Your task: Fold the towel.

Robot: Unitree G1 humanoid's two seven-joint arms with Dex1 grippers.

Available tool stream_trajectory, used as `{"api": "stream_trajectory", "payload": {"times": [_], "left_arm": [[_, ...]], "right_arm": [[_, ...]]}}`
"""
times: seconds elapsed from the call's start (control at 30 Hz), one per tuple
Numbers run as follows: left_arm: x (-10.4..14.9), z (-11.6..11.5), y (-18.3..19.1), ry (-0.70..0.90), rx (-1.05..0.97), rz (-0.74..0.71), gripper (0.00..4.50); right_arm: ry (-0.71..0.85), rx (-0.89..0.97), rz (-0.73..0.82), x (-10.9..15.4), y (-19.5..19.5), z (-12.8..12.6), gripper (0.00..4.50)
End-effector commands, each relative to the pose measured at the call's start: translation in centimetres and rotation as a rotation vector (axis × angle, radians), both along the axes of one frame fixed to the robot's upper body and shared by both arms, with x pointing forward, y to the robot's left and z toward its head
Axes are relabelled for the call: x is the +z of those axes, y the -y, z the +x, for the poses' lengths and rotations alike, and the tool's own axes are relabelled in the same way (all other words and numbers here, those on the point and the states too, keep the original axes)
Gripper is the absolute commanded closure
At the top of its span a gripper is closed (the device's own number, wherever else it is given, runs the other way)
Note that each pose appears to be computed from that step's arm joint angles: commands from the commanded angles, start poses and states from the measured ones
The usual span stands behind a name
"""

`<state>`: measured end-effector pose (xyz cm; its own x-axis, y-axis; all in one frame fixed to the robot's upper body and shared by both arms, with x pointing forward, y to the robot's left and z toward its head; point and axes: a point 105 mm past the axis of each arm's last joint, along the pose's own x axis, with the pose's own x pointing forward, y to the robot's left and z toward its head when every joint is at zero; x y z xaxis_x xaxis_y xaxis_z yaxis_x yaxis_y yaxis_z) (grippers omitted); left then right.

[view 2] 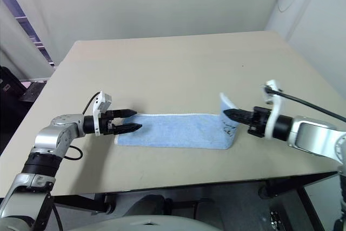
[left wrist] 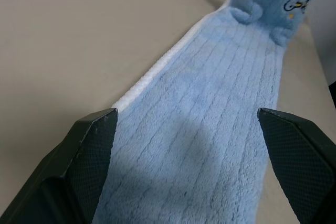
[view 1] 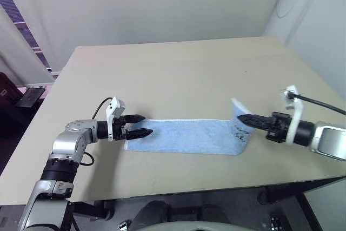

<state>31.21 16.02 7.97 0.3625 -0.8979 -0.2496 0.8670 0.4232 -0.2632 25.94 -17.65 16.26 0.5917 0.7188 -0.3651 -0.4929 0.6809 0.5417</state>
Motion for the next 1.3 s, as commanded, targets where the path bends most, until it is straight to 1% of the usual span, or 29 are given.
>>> {"api": "stream_trajectory", "payload": {"times": [0.03,0.13,0.23,0.27,0.37,0.57,0.67,0.7,0.77,0.8,0.87,0.9,0.93,0.97,1.0,1.07,1.17,1.23,1.3], "left_arm": [[1.3,0.3,-0.1,0.056,0.002,-0.001,0.00],[1.3,0.4,0.0,0.071,0.005,0.003,0.00],[1.6,0.4,0.1,0.075,0.001,-0.011,0.00],[1.7,0.3,0.0,0.076,0.000,-0.016,0.00],[2.0,0.0,-0.1,0.067,-0.013,-0.027,0.00],[2.5,-0.1,-0.1,0.062,-0.020,-0.038,0.00],[3.1,0.0,0.0,0.060,-0.028,-0.061,0.00],[3.4,0.0,0.1,0.063,-0.030,-0.069,0.00],[4.0,0.1,0.4,0.075,-0.044,-0.085,0.00],[4.5,0.2,0.7,0.074,-0.056,-0.107,0.00],[5.4,0.2,1.4,0.077,-0.084,-0.144,0.00],[6.0,0.4,1.8,0.087,-0.098,-0.169,0.18],[6.4,0.6,2.4,0.094,-0.109,-0.192,0.39],[6.8,0.8,3.1,0.095,-0.132,-0.216,0.64],[7.1,0.8,4.0,0.100,-0.163,-0.234,0.97],[7.3,1.1,6.1,0.116,-0.215,-0.246,1.70],[7.3,0.8,9.0,0.117,-0.308,-0.249,2.93],[6.9,0.4,10.7,0.107,-0.364,-0.244,3.65],[5.8,0.0,12.1,0.095,-0.409,-0.226,4.45]], "right_arm": [[0.004,0.111,-0.003,-0.6,-3.1,-0.3,4.44],[-0.059,0.125,-0.056,-3.9,-5.1,0.6,4.44],[-0.104,0.067,-0.104,-6.3,-5.1,2.0,4.44],[-0.110,0.062,-0.118,-6.8,-5.1,2.1,4.23],[-0.096,0.094,-0.088,-6.6,-5.4,1.9,3.37],[-0.044,0.126,-0.079,-5.8,-5.5,1.7,1.22],[0.039,0.171,-0.028,-3.9,-5.8,1.1,0.16],[0.074,0.188,0.020,-2.9,-5.8,0.7,0.03],[0.164,0.182,0.140,-0.4,-4.9,0.2,0.03],[0.178,0.170,0.166,-0.1,-4.1,0.1,0.03],[0.211,0.100,0.114,-0.5,-2.4,0.6,0.03],[0.251,0.033,0.072,-0.7,-1.3,1.3,0.00],[0.298,-0.034,0.068,-0.7,-0.2,1.9,0.00],[0.321,-0.061,0.048,-1.1,0.6,2.0,0.39],[0.339,-0.072,0.036,-1.4,1.1,1.9,0.60],[0.381,-0.098,0.021,-1.8,1.5,2.1,1.29],[0.423,-0.103,0.009,-2.2,1.2,2.5,2.48],[0.444,-0.097,0.022,-2.5,0.8,2.7,3.22],[0.461,-0.091,0.032,-3.1,0.3,3.0,3.99]]}}
